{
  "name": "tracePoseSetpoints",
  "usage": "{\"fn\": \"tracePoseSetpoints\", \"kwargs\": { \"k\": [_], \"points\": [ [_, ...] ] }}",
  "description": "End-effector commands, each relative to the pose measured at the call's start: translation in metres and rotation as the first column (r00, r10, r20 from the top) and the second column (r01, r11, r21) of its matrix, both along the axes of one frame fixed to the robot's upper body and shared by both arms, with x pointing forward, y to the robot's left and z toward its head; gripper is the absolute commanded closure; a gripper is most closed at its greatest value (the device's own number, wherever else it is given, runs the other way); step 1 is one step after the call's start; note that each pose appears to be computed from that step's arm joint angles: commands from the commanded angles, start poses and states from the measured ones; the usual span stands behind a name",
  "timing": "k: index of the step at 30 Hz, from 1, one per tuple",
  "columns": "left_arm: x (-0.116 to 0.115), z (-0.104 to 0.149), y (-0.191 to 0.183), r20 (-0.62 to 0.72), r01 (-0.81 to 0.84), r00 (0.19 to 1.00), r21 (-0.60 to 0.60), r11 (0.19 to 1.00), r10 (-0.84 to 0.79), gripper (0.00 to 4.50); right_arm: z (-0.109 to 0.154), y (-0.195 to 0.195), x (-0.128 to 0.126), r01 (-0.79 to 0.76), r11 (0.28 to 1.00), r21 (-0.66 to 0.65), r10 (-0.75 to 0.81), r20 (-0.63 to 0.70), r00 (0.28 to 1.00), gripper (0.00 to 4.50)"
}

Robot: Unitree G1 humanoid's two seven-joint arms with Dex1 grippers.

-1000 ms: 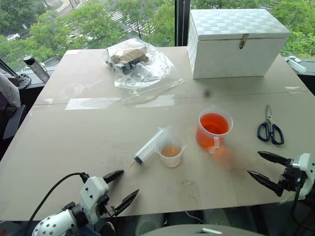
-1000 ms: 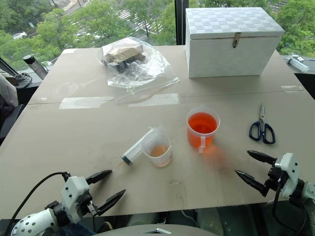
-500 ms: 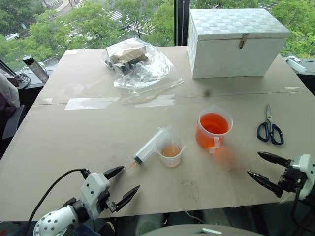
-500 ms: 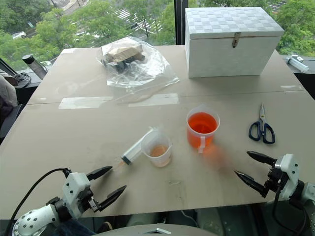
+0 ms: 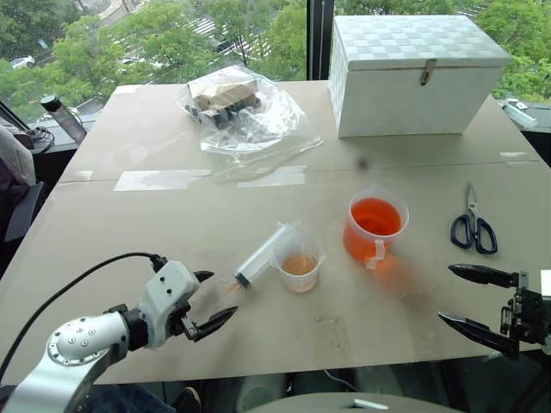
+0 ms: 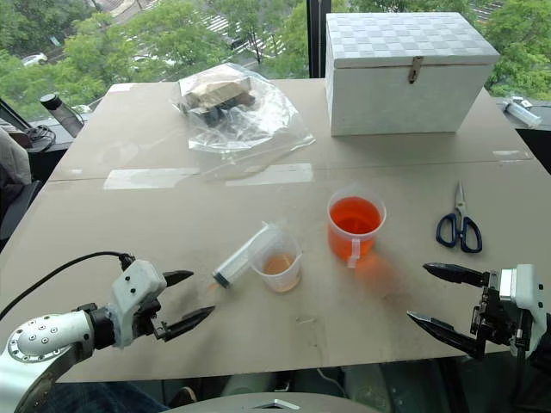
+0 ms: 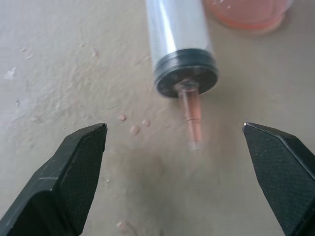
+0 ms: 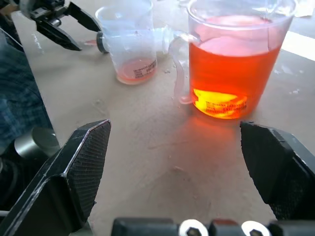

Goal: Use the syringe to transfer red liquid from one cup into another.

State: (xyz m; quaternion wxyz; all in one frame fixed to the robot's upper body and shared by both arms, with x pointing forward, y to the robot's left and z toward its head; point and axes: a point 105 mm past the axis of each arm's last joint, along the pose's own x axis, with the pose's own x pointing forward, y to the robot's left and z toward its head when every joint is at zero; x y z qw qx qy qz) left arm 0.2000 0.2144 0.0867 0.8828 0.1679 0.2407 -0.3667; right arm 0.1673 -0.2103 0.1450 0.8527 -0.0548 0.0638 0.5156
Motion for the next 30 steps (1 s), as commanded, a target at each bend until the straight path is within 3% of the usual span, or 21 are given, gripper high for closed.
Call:
{"fn": "tracePoseSetpoints", "kwargs": {
  "k": [1,10,14,23,30],
  "points": [
    [0.013,0.016,-0.008,0.023,0.022,0.999,0.013,1.000,-0.022,0.00,0.024,0.014,-0.006,-0.082,0.997,0.014,0.081,0.073,0.994,0.04],
    [0.030,0.018,-0.019,-0.017,0.093,0.996,0.071,0.993,-0.092,0.00,0.072,0.041,-0.007,-0.170,0.984,0.045,0.158,0.195,0.968,0.04],
    [0.035,0.017,-0.025,-0.031,0.084,0.996,0.044,0.996,-0.082,0.00,0.099,0.058,-0.004,-0.196,0.970,0.144,0.165,0.202,0.965,0.04],
    [0.034,0.008,-0.035,-0.082,0.074,0.994,0.090,0.993,-0.067,0.00,0.110,0.076,0.000,-0.235,0.968,0.091,0.214,0.200,0.956,0.04],
    [0.042,0.017,-0.044,-0.039,0.061,0.998,0.079,0.995,-0.058,0.00,0.113,0.077,0.004,-0.232,0.968,0.097,0.208,0.212,0.955,0.04]
  ]
}}
